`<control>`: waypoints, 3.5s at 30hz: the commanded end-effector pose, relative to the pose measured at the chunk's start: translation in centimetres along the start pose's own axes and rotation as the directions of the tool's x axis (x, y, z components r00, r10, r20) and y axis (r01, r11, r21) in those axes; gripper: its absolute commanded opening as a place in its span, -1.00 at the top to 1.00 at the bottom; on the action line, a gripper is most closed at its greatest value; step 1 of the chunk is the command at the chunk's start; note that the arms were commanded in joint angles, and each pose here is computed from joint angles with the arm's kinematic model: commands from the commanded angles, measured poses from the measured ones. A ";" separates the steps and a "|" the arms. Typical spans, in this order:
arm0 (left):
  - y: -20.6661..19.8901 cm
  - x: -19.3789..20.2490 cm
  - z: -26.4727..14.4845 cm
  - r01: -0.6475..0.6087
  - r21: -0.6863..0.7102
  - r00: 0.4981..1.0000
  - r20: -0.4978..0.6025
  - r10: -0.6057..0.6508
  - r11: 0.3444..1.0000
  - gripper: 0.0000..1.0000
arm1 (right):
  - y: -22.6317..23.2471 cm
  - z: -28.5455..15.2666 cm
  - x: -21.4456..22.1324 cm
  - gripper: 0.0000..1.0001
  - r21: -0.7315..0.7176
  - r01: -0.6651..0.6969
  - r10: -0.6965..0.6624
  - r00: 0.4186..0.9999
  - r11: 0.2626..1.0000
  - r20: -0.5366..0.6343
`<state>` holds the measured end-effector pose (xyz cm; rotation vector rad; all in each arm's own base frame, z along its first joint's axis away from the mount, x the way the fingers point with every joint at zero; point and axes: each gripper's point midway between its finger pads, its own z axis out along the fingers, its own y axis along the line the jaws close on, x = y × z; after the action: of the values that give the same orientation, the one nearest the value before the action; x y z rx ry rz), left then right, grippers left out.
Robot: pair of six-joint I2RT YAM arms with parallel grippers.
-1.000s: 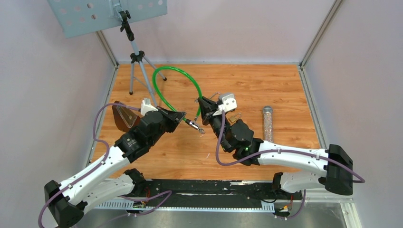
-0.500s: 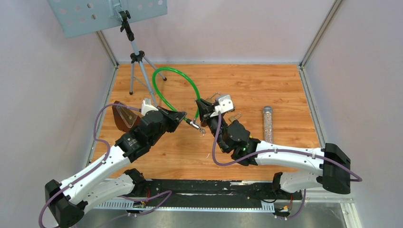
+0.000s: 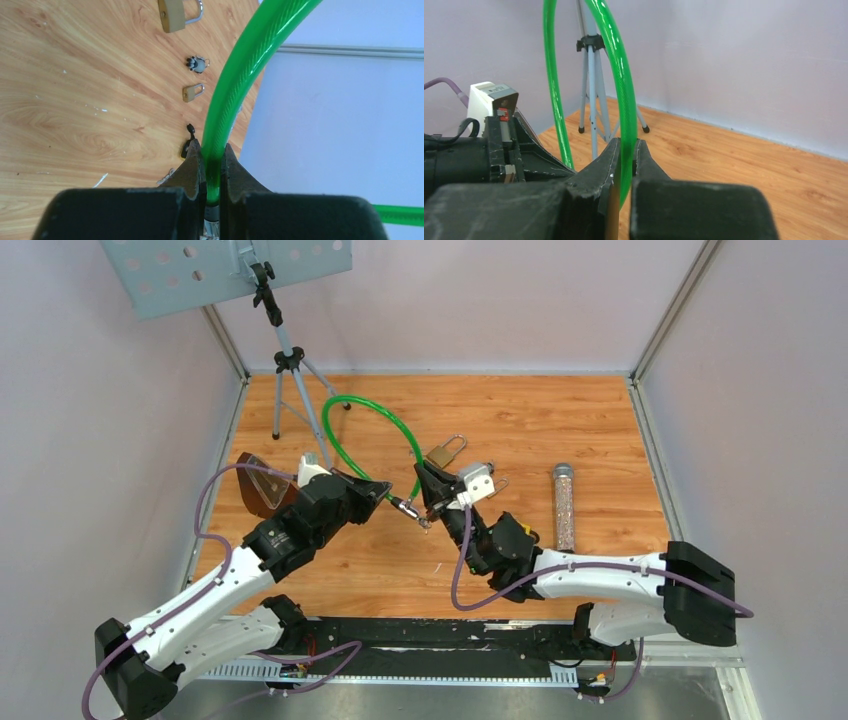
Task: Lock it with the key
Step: Lock the lock.
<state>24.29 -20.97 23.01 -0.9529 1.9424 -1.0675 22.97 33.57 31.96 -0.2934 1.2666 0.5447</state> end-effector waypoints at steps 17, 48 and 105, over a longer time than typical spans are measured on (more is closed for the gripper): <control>-3.0 0.7 0.5 0.232 0.075 0.969 -0.111 -0.223 0.970 1.00 | 5.1 -1.8 0.0 1.00 -0.228 0.170 -0.138 0.979 0.959 0.149; -7.3 -0.2 -2.3 0.212 0.292 0.973 -0.155 -0.173 0.933 1.00 | 2.8 -2.3 4.8 1.00 -0.145 0.056 -0.076 0.987 0.988 -0.139; -9.9 -0.6 -4.5 0.120 0.419 0.988 -0.141 -0.066 0.900 1.00 | 3.1 -7.4 1.2 0.10 -0.078 -0.702 0.513 0.587 0.708 -0.626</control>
<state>23.64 -22.70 27.85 -0.8239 1.8226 -1.4354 15.24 32.69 25.10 -0.3099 1.9944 1.2985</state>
